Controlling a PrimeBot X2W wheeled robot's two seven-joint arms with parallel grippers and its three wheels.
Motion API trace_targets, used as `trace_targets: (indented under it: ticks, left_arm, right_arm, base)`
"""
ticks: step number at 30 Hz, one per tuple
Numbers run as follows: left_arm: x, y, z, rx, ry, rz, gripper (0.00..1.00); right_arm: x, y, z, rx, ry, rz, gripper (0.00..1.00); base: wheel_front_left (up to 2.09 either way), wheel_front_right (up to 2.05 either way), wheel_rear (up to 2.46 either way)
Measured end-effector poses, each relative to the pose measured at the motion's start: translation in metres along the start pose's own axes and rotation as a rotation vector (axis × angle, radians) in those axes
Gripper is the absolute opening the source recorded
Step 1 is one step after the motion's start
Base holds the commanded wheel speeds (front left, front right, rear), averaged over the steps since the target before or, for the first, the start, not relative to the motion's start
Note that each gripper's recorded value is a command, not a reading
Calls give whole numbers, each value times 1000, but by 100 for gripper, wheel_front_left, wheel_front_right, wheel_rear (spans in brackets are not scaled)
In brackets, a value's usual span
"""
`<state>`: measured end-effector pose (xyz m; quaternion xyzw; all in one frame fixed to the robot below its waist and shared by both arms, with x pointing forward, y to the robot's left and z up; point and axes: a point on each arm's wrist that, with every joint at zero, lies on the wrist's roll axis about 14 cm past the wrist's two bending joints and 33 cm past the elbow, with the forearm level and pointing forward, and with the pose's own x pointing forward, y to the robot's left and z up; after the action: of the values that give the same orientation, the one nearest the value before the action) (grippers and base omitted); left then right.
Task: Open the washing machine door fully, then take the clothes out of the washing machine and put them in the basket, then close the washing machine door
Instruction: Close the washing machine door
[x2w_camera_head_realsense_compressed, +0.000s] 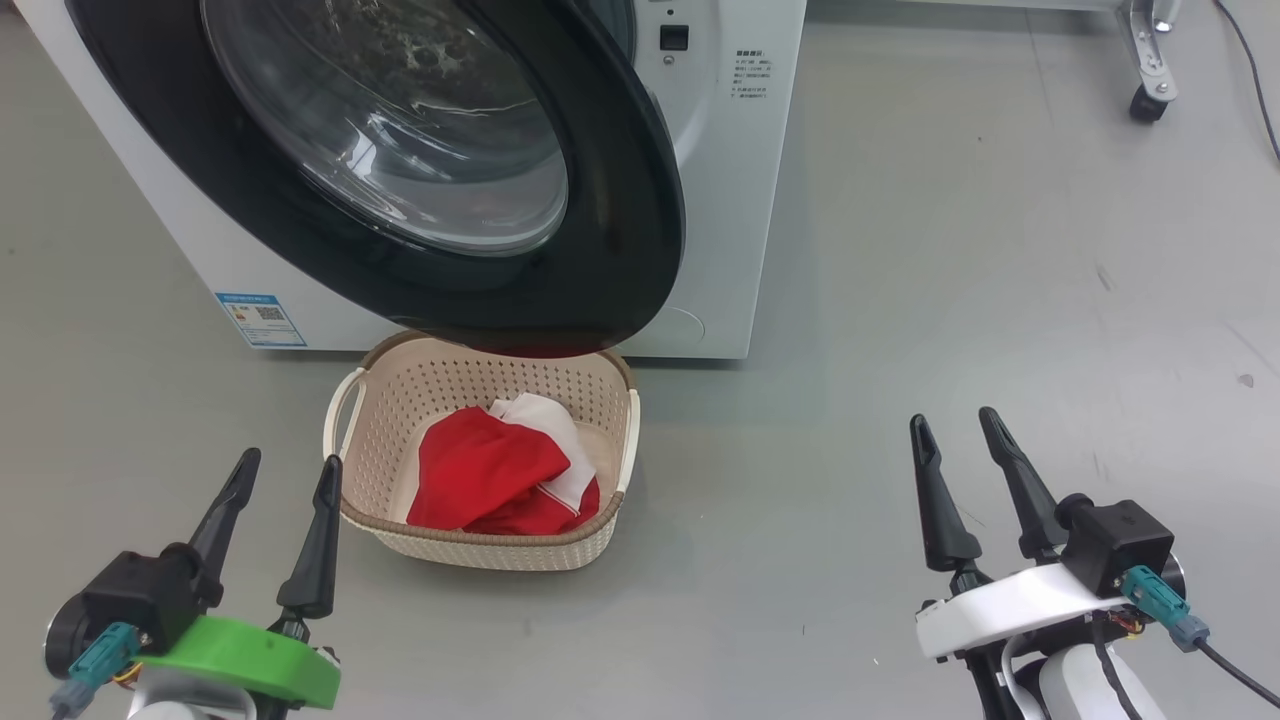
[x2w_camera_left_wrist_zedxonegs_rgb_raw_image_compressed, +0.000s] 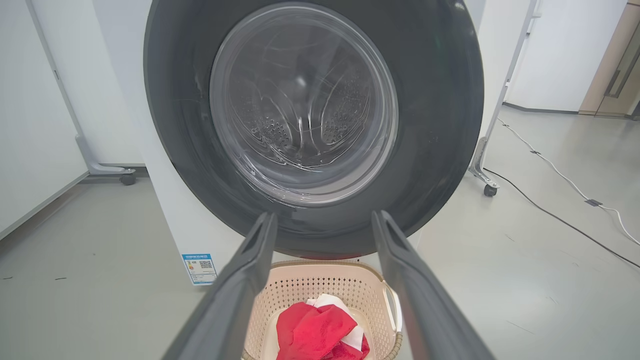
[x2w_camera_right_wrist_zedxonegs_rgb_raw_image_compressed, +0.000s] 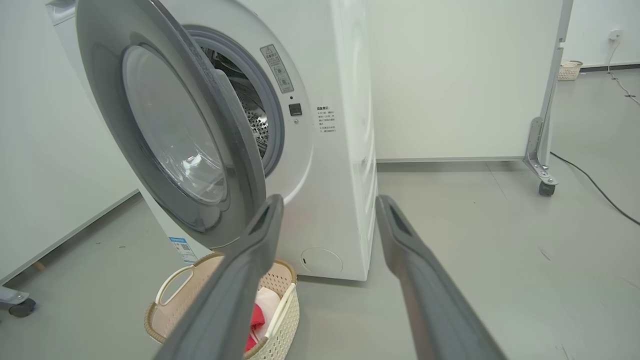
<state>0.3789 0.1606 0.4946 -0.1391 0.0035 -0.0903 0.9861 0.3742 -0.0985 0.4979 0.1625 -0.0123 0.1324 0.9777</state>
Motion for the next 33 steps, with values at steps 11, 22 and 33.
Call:
trace_targets:
  ticks: [11, 22, 33]
  left_arm:
    - [2, 1, -12, -15, 28, 1, 100]
    - [19, 9, -16, -17, 32, 3, 100]
    - [35, 29, -25, -34, 41, 57, 100]
  right_arm:
    - [27, 28, -4, -86, 11, 145, 0]
    - [83, 69, 0, -149, -18, 332, 0]
    - [128, 98, -35, -227, 66, 516, 0]
  base:
    - [0, 0, 0]
    - [0, 0, 0]
    - [0, 0, 0]
